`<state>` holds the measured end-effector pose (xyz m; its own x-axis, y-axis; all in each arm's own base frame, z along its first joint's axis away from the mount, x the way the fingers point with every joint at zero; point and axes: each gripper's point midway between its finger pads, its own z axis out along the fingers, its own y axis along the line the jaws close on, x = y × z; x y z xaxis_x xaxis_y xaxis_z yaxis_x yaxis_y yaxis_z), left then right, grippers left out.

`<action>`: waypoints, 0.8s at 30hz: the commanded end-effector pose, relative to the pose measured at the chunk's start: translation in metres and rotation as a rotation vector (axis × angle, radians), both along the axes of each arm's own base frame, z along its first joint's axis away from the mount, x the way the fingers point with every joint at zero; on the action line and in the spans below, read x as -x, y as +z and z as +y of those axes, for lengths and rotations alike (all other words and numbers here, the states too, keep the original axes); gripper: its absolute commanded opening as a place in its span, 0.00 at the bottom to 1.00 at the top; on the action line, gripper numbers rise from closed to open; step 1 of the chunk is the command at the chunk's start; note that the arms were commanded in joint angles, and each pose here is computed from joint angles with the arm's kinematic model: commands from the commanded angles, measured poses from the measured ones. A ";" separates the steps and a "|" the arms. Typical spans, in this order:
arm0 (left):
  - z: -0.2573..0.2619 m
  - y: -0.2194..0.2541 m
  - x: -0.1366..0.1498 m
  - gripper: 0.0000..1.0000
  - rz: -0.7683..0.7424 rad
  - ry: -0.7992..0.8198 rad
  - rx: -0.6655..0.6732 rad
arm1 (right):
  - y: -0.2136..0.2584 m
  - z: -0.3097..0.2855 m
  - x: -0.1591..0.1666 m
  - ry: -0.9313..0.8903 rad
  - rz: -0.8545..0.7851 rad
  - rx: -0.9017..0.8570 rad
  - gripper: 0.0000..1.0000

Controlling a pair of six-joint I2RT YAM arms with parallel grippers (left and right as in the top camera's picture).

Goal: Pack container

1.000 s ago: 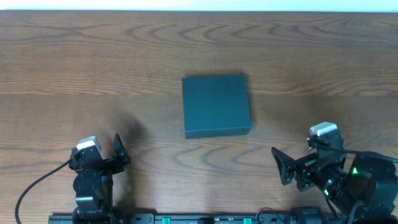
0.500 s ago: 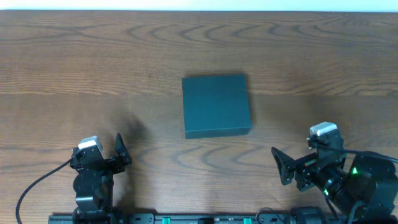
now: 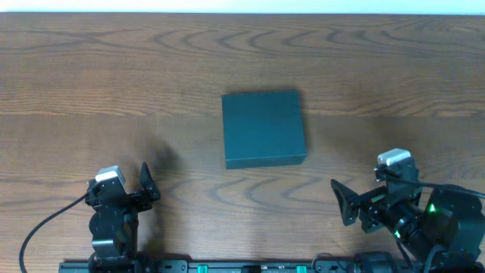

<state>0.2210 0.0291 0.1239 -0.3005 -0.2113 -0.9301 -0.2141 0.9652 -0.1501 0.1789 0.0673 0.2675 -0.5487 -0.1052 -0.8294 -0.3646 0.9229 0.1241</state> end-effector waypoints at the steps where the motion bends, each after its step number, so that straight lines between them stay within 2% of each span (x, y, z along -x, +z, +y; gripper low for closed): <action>1: 0.000 -0.009 0.000 0.96 0.015 -0.003 -0.004 | -0.001 0.001 0.001 0.001 0.007 -0.007 0.99; 4: 0.000 -0.009 0.000 0.95 0.015 -0.003 -0.004 | -0.002 0.001 0.001 0.001 0.010 -0.007 0.99; 7: 0.000 -0.009 0.000 0.96 0.015 -0.003 -0.004 | -0.007 -0.008 -0.002 -0.016 0.002 0.065 0.99; 11: 0.000 -0.009 0.000 0.95 0.015 -0.003 -0.004 | -0.027 -0.020 -0.008 -0.066 -0.013 0.129 0.99; 24: 0.000 -0.009 0.000 0.96 0.015 -0.003 -0.004 | -0.111 -0.024 -0.010 -0.090 -0.179 0.119 0.99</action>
